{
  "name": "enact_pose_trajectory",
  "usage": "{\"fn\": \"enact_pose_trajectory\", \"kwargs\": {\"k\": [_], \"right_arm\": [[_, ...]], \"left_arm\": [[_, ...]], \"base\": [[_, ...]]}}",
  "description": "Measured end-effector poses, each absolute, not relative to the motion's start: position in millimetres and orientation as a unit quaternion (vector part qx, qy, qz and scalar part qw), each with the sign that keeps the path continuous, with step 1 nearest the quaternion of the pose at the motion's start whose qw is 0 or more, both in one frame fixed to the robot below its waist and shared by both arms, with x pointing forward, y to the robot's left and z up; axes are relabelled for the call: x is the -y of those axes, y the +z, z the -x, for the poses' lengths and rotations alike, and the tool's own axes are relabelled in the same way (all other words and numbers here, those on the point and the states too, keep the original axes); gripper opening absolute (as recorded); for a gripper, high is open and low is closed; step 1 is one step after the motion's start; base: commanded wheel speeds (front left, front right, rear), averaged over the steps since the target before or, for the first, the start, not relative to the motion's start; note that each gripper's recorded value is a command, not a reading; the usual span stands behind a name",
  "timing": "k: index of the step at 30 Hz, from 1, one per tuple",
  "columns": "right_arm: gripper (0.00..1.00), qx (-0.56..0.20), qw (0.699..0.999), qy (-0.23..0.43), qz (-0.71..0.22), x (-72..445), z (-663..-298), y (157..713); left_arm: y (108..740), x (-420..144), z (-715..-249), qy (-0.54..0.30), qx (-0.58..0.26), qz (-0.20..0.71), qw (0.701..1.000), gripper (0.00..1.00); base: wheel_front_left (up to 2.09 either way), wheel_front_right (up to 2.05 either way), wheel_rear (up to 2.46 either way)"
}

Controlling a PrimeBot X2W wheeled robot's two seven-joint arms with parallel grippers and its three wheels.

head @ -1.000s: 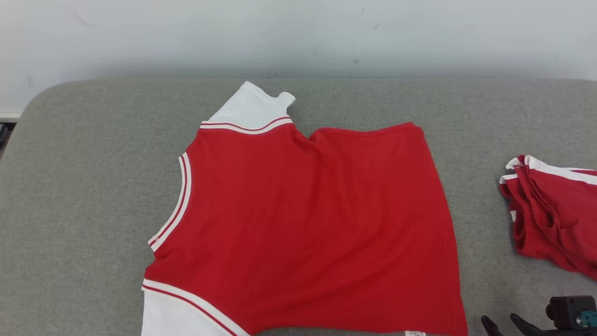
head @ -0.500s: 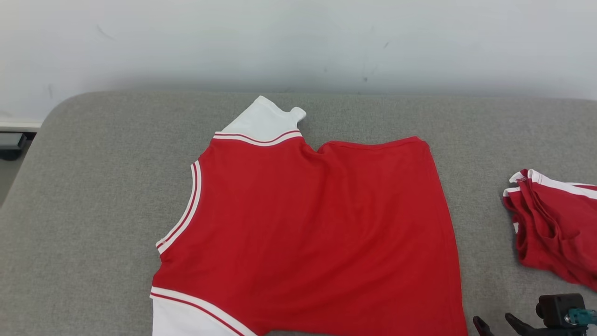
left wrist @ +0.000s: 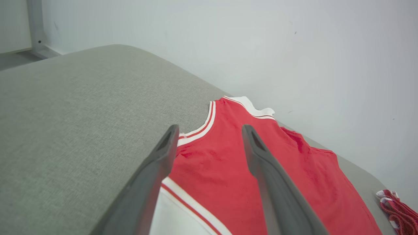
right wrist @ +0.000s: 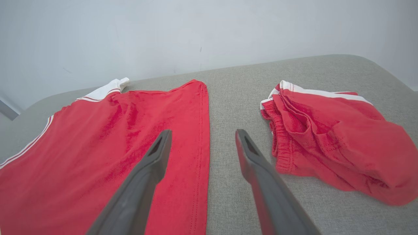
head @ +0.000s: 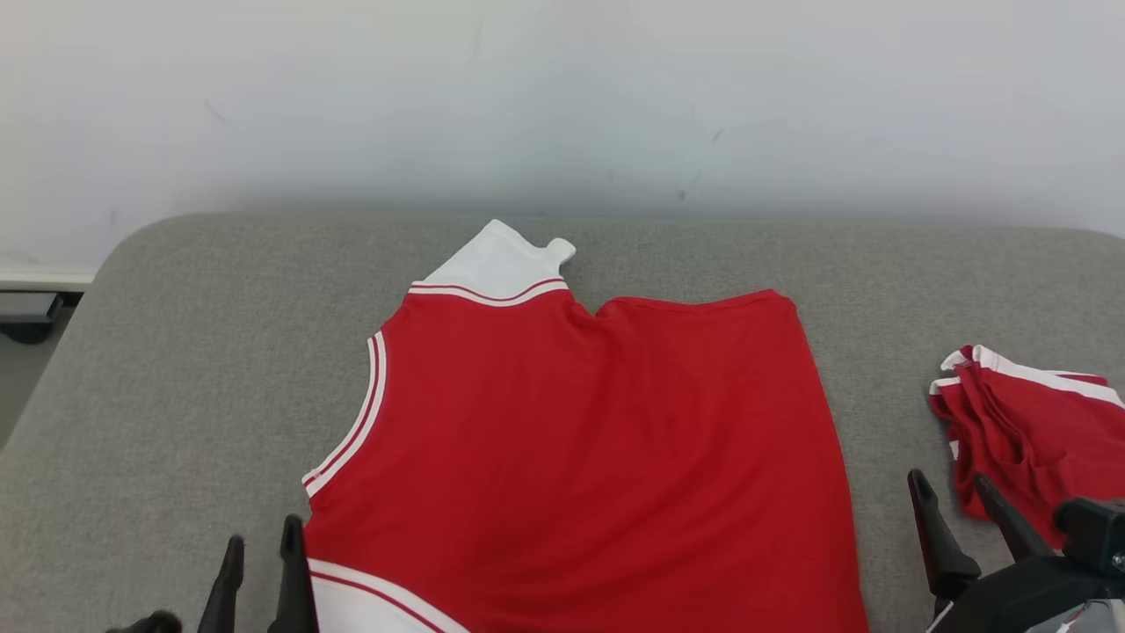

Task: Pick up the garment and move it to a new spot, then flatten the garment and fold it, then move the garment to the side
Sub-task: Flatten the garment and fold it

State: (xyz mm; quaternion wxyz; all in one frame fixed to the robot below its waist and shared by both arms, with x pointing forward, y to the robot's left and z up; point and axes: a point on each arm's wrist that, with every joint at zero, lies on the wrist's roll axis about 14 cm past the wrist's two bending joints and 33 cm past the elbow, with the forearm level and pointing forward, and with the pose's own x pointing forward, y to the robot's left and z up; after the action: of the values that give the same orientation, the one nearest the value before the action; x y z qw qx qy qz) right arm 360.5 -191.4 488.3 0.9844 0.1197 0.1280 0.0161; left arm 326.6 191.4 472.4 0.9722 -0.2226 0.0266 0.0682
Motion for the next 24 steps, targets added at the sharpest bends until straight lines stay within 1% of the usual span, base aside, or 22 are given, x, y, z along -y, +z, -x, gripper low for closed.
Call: {"fn": "enact_pose_trajectory", "kwargs": {"k": [3,8,16,24], "right_arm": [[1.0,-0.089,0.987,0.008,-0.131,190.0,-363.5,503.1],[1.0,-0.046,0.989,-0.008,-0.141,190.9,-358.6,516.2],[1.0,0.013,0.989,-0.032,-0.145,200.1,-351.5,533.5],[1.0,0.032,0.988,-0.047,-0.145,206.6,-345.0,535.0]], "left_arm": [[495.6,-177.4,-334.4,0.024,0.005,0.184,0.983,1.0],[512.5,-159.3,-338.8,-0.028,0.027,0.149,0.988,1.0],[527.8,-142.2,-346.9,-0.077,0.049,0.116,0.989,1.0],[525.8,-127.8,-347.9,-0.104,0.044,0.109,0.988,1.0]], "base": [[0.0,0.0,0.0],[0.0,0.0,0.0],[0.0,0.0,0.0],[0.0,0.0,0.0]]}}
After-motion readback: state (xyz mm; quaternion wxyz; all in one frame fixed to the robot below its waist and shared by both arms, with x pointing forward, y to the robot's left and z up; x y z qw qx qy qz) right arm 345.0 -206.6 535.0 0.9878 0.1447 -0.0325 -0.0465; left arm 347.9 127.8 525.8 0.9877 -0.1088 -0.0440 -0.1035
